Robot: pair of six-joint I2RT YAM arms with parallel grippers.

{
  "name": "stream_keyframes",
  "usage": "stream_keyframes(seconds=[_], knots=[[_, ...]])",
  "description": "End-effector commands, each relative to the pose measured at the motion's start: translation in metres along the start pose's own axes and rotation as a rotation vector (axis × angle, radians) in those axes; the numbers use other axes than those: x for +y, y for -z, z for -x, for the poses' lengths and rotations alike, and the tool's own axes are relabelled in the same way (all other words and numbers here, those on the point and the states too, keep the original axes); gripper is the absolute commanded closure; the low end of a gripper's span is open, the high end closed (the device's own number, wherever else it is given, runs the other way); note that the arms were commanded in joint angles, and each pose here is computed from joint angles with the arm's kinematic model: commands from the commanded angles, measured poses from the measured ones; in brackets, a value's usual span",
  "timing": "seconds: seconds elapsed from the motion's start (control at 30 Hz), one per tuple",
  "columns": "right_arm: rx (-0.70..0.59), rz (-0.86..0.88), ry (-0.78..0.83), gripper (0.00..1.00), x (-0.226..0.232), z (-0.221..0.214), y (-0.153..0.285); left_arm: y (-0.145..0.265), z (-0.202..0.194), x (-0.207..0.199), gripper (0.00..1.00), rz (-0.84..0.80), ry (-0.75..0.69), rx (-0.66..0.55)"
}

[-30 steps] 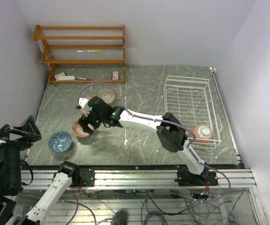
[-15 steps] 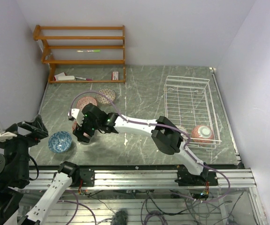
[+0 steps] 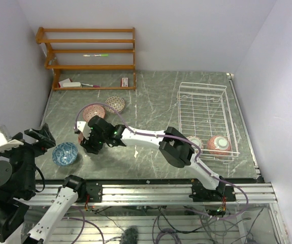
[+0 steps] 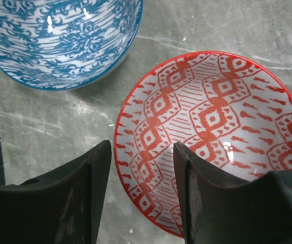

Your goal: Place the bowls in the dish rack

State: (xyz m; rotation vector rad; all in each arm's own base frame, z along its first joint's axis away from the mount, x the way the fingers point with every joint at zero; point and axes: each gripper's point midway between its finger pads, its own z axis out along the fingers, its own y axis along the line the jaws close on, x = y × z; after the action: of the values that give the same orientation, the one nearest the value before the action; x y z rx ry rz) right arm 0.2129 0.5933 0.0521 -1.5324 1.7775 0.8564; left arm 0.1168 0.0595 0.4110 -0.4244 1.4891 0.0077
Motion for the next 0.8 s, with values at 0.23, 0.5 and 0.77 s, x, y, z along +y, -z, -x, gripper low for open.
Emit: stream_keyframes(seconds=[0.23, 0.5, 0.77], knots=[[0.023, -0.077, 0.020, 0.67, -0.013, -0.008, -0.001, -0.003, 0.005, -0.005, 0.02, -0.020, 0.012, -0.022], [0.003, -0.065, 0.002, 0.81, -0.006, -0.003, 0.012, 0.000, 0.005, -0.004, 0.02, -0.023, 0.024, -0.023], [-0.097, -0.031, -0.060, 1.00, 0.009, 0.028, 0.052, 0.005, 0.009, -0.003, 0.03, -0.034, 0.047, -0.031]])
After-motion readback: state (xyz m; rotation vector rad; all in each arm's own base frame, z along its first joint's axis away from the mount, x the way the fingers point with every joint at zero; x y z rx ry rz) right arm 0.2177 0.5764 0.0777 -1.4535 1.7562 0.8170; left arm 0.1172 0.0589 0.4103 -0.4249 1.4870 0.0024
